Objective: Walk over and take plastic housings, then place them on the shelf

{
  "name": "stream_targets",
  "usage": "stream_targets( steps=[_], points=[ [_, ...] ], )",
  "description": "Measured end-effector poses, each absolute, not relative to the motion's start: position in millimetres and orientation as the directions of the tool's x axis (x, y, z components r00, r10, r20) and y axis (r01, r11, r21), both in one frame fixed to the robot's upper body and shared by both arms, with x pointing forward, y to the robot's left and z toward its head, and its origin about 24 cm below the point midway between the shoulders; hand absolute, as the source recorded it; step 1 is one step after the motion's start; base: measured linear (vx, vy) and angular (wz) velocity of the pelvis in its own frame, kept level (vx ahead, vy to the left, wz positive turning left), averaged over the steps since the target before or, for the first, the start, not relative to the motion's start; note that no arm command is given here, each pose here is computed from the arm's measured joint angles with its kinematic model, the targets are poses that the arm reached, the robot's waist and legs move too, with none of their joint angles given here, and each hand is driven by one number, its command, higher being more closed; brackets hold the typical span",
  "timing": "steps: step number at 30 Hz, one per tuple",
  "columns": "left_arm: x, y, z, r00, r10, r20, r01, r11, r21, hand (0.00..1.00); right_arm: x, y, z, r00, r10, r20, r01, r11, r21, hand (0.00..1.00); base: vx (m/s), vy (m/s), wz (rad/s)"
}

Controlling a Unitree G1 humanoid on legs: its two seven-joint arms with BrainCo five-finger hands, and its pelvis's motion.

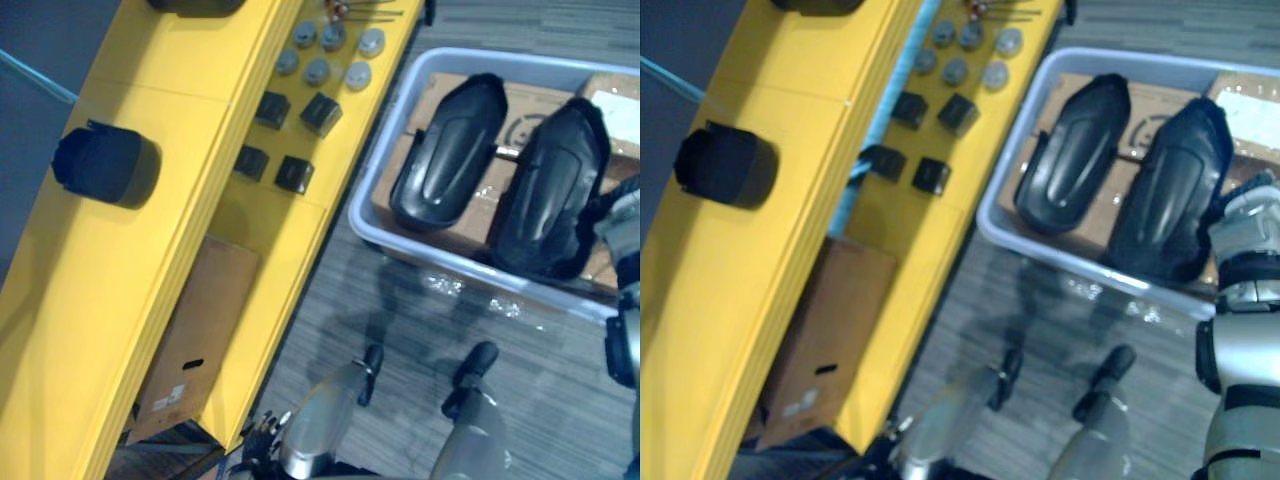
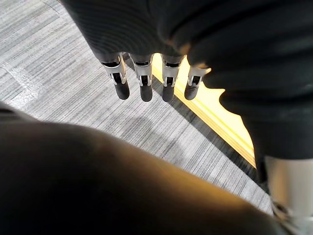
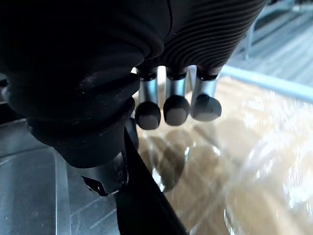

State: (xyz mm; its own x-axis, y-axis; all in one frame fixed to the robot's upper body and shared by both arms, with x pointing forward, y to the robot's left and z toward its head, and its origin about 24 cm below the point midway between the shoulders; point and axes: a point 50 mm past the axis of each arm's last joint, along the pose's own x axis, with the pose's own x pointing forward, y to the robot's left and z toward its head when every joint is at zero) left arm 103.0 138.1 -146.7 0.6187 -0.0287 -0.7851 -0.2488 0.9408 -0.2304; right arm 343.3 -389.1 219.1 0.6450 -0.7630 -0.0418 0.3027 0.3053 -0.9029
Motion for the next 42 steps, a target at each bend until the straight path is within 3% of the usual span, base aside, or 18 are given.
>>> stream_targets(
  steps=[11,14,18,21,27,37,42],
  points=[
    [109,139,-143,0.647,-0.032,-0.762,-0.237,0.941,-0.241,0.0,336,-398,229,0.586,-0.795,0.156,0.425,0.138,-0.894,1.0,0.0,0.007,0.05],
    [116,141,-136,0.682,-0.026,-0.731,-0.234,0.939,-0.251,0.0,335,-401,238,0.586,-0.775,0.237,0.474,0.09,-0.876,1.0,0.01,0.015,0.07],
    [147,133,-109,0.801,-0.021,-0.598,-0.209,0.927,-0.313,0.0,337,-397,250,0.605,-0.723,0.334,0.536,0.058,-0.842,1.0,0.0,0.01,0.02],
    [167,126,-84,0.881,-0.038,-0.472,-0.149,0.924,-0.353,0.0,343,-383,267,0.636,-0.644,0.425,0.597,0.061,-0.8,1.0,-0.01,0.012,-0.08],
    [186,116,-49,0.948,-0.099,-0.304,-0.004,0.947,-0.321,0.0,351,-365,271,0.669,-0.541,0.51,0.641,0.073,-0.764,1.0,-0.01,0.002,-0.17],
    [228,110,15,0.979,-0.201,-0.04,0.184,0.948,-0.261,0.0,365,-333,264,0.705,-0.447,0.55,0.661,0.136,-0.738,1.0,-0.01,0.001,-0.08],
    [251,99,39,0.966,-0.258,0.027,0.257,0.937,-0.237,0.0,378,-315,246,0.788,-0.414,0.456,0.573,0.224,-0.788,1.0,-0.06,0.042,-0.03]
  ],
)
